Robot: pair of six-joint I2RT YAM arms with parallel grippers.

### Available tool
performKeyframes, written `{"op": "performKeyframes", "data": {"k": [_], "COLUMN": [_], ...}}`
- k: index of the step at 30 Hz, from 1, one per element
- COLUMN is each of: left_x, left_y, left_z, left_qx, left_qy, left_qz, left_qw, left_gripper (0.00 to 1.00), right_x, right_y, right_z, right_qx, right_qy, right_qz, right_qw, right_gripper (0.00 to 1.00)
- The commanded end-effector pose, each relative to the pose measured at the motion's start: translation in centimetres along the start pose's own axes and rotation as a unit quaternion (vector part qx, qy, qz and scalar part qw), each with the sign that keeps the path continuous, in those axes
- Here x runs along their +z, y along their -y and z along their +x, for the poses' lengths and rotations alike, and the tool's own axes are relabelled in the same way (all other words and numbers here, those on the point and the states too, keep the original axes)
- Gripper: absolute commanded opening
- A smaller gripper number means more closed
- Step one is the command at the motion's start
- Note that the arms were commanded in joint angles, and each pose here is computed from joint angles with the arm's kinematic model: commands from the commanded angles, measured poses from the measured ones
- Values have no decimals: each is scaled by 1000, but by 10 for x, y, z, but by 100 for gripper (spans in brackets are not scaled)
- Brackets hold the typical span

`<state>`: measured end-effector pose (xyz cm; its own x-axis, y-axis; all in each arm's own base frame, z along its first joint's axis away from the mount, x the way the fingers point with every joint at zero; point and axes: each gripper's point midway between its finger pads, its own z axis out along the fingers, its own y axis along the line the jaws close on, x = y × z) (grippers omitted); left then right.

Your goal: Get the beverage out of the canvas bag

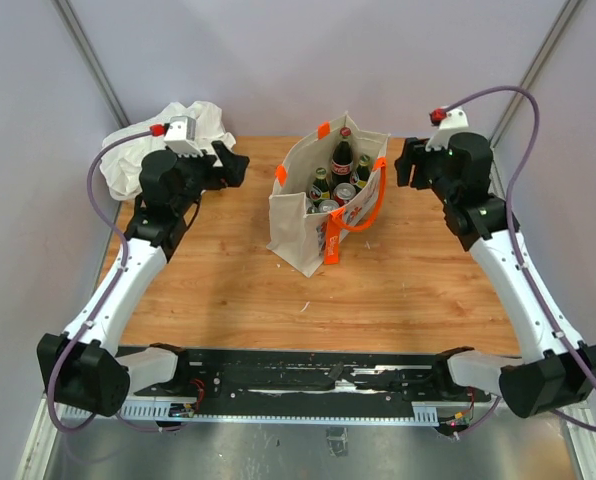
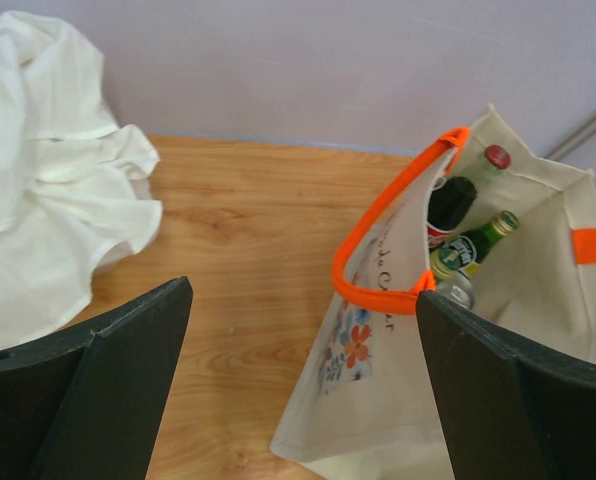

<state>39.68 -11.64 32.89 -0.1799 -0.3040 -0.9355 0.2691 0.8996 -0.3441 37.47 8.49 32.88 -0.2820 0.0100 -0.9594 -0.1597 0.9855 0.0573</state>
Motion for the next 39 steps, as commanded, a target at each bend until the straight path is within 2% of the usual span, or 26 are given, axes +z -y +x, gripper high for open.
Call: {"op": "performKeyframes", "data": {"k": [1, 2, 3, 4, 5, 8, 10, 14, 16, 23, 30, 39], "left_x": [-3, -3, -2, -2, -2, -5, -7, -14, -18, -27, -31, -26], "left_y": [45, 49, 53, 57, 60, 67, 69, 66, 66, 67, 69, 74], "left_z": [-13, -10, -6, -3, 0, 11, 17, 23, 23, 39, 49, 68], "left_qx": [24, 29, 30, 28, 25, 20, 19, 17, 15, 3, -17, -22], "left_qy": [33, 29, 25, 22, 19, 9, 4, -1, 1, -22, -29, -63], "left_qz": [80, 84, 88, 94, 98, 108, 108, 97, 95, 96, 93, 103], "left_qw": [996, 996, 995, 995, 995, 994, 994, 995, 995, 995, 995, 992], "left_gripper": [87, 80, 72, 66, 62, 59, 59, 71, 73, 73, 83, 86], "right_x": [12, 16, 21, 24, 27, 35, 39, 45, 48, 42, 13, -2], "right_y": [-59, -71, -84, -95, -107, -140, -159, -191, -202, -235, -268, -282], "right_z": [-32, -31, -30, -28, -25, -8, 5, 32, 42, 61, 85, 129], "right_qx": [-31, -32, -33, -33, -34, -38, -46, -60, -56, -45, -55, -60], "right_qy": [33, 28, 23, 19, 14, -13, -32, -65, -77, -101, -124, -169], "right_qz": [-103, -124, -142, -156, -173, -215, -235, -266, -276, -323, -359, -375], "right_qw": [994, 991, 989, 987, 984, 976, 970, 960, 957, 940, 924, 910], "right_gripper": [56, 48, 28, 19, 17, 21, 20, 18, 17, 17, 18, 17]}}
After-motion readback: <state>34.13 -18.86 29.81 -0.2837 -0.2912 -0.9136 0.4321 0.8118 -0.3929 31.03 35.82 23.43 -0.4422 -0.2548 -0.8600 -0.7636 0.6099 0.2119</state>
